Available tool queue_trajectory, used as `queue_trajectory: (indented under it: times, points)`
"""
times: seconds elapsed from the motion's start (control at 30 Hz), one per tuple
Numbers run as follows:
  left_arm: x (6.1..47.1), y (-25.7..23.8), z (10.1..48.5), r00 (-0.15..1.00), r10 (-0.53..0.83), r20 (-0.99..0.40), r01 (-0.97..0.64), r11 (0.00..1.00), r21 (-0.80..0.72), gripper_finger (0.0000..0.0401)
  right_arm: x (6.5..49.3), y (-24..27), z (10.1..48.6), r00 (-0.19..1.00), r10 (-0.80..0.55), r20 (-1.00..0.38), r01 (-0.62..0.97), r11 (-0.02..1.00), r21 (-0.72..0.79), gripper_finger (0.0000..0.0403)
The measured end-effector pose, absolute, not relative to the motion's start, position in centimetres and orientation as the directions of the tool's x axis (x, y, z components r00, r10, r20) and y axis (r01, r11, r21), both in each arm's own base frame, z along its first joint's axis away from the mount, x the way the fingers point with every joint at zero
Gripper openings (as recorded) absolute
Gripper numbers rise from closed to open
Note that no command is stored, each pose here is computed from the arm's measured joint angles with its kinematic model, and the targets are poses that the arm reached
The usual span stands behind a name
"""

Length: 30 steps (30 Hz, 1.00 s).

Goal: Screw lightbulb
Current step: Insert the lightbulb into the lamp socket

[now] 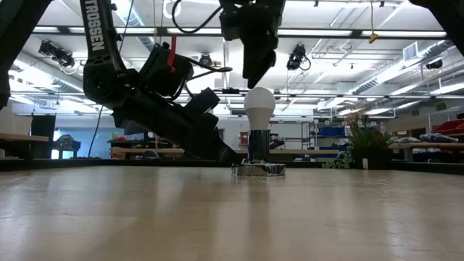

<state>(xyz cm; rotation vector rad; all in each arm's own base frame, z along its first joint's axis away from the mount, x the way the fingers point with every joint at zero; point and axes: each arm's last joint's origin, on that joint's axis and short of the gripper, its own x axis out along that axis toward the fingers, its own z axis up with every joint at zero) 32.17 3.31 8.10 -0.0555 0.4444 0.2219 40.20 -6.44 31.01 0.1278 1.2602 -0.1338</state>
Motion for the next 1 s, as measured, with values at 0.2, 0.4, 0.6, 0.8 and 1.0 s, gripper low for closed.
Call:
queue_trajectory:
  times: [0.2,0.4,0.6,0.8,1.0]
  points:
    - [32.2,3.3,8.1,0.879,0.201,-0.432,-0.225,0.974,-0.004,0.0001,40.1,-6.4,30.4,0.28,-0.051,-0.959,-0.087,0.993,-0.078,0.0312]
    - [32.2,3.3,8.1,0.879,0.201,-0.432,-0.225,0.974,-0.004,0.0001,39.7,-6.9,28.7,0.226,0.016,-0.974,-0.131,0.991,-0.014,0.0302]
    - [32.2,3.3,8.1,0.879,0.201,-0.432,-0.224,0.975,-0.003,0.0001,39.5,-6.7,27.6,0.206,0.033,-0.978,-0.102,0.995,0.012,0.029]
    - [32.2,3.3,8.1,0.879,0.201,-0.432,-0.224,0.974,-0.003,0.0001,39.9,-6.8,27.5,0.244,0.029,-0.969,0.159,0.985,0.07,0.0277]
    - [32.2,3.3,8.1,0.879,0.201,-0.432,-0.224,0.975,-0.003,0.0001,40.0,-6.6,27.4,0.236,-0.014,-0.972,0.557,0.821,0.124,0.0279]
